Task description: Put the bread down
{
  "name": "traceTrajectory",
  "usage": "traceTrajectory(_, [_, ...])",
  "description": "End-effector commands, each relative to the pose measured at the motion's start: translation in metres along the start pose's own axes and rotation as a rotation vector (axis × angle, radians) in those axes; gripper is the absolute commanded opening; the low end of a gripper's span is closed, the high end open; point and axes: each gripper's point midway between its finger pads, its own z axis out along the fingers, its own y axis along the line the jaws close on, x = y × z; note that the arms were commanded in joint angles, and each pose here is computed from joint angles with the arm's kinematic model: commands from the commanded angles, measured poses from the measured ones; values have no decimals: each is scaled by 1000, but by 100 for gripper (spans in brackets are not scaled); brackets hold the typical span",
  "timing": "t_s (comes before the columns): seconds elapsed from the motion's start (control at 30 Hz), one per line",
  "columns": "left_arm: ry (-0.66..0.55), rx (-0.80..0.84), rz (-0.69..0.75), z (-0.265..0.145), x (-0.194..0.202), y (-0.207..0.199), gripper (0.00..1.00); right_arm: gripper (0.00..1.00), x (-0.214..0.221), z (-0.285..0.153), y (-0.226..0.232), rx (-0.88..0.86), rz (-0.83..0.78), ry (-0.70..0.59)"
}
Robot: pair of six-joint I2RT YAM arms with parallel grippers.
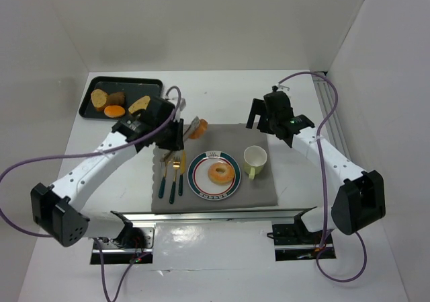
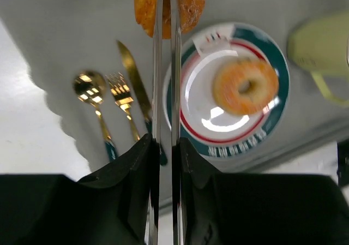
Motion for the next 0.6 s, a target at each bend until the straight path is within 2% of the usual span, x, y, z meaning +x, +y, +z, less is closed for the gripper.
traceTrajectory(0.0, [-19, 107, 51, -22, 23, -31, 0, 100, -8, -10, 2, -4, -2, -34])
traceTrajectory(0.1, [37, 148, 44, -23, 55, -50, 0, 100, -8, -10, 2, -4, -2, -34])
traceTrajectory(0.23, [45, 155, 28, -29, 74, -63, 0, 100, -4, -9, 2, -9, -4, -21])
traceTrajectory(0.43, [127, 168, -24, -25, 118, -71, 0, 100, -9, -12, 1, -1, -21, -32])
traceTrajectory(0.57, [91, 124, -66, -27, 123, -67, 1, 100, -10, -12, 0, 7, -20, -37])
